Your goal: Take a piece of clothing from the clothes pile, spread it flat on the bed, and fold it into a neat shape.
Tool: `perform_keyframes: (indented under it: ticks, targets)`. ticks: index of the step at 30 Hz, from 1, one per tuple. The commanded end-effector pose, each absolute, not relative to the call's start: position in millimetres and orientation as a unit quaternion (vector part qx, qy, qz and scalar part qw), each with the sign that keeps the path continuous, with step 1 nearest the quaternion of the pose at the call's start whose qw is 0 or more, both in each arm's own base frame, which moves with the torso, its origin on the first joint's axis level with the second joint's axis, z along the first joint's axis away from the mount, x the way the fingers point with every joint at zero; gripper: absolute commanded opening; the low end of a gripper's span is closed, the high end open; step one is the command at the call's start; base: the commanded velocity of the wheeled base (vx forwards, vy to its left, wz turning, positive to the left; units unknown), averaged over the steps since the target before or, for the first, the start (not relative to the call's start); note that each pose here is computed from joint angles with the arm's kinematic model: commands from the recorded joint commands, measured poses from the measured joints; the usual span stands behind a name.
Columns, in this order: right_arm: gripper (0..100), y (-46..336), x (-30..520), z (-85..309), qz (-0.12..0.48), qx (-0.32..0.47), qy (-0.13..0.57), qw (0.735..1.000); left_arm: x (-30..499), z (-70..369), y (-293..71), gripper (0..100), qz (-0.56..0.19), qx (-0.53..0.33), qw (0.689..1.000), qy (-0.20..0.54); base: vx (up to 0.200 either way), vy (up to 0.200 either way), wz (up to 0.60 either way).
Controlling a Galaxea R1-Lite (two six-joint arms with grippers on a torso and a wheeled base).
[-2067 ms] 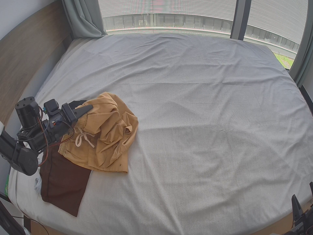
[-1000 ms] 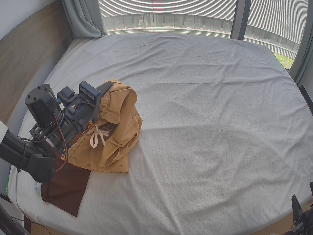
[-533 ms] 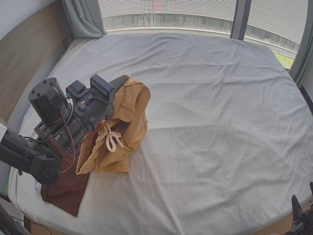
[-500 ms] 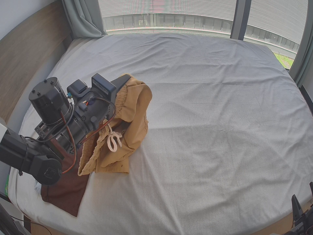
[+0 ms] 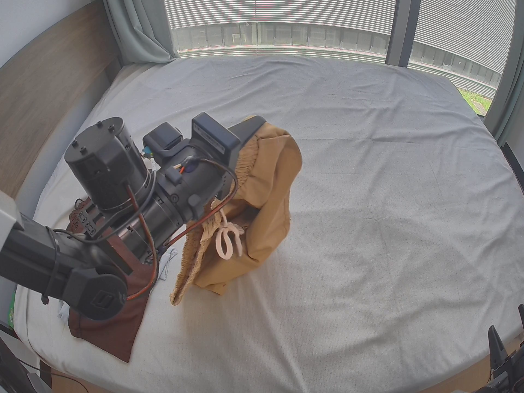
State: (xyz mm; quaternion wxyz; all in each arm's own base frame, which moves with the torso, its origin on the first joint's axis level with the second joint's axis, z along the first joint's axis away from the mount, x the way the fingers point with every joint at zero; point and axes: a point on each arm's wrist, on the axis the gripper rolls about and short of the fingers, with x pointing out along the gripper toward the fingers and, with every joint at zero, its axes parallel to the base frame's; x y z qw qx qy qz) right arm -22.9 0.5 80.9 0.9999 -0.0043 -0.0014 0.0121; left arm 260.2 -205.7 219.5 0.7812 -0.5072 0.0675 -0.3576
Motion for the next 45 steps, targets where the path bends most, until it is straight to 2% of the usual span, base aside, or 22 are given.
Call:
perform_keyframes:
  ticks: [1, 11, 13, 31, 36, 45]
  targets:
    - [100, 0.6, -22.2, 75.8, 0.012, -0.005, 0.003, 1.0, 257.7, 217.0, -216.5, 0, -0.368, -0.505, 0.777, 0.076, 0.0, 0.0, 0.0]
    - [100, 0.6, -22.1, 75.8, 0.012, -0.005, 0.004, 1.0, 238.4, 212.6, -240.8, 0, -0.411, -0.491, 0.759, 0.118, 0.0, 0.0, 0.0]
    - [100, 0.6, -22.2, 75.8, 0.012, -0.005, 0.003, 1.0, 238.1, 194.7, -258.3, 0, -0.416, -0.481, 0.757, 0.151, 0.0, 0.0, 0.0]
    - [100, 0.6, -22.1, 75.8, 0.012, -0.005, 0.004, 1.0, 238.8, 148.1, -315.3, 0, -0.456, -0.45, 0.735, 0.222, 0.0, 0.0, 0.0]
    - [100, 0.6, -22.1, 75.8, 0.012, -0.005, 0.004, 1.0, 238.7, 153.0, -323.3, 0, -0.475, -0.451, 0.722, 0.222, 0.0, 0.0, 0.0]
    - [100, 0.6, -22.1, 75.8, 0.013, -0.005, 0.004, 1.0, 217.8, 174.3, -351.1, 0, -0.528, -0.461, 0.68, 0.216, 0.0, 0.0, 0.0]
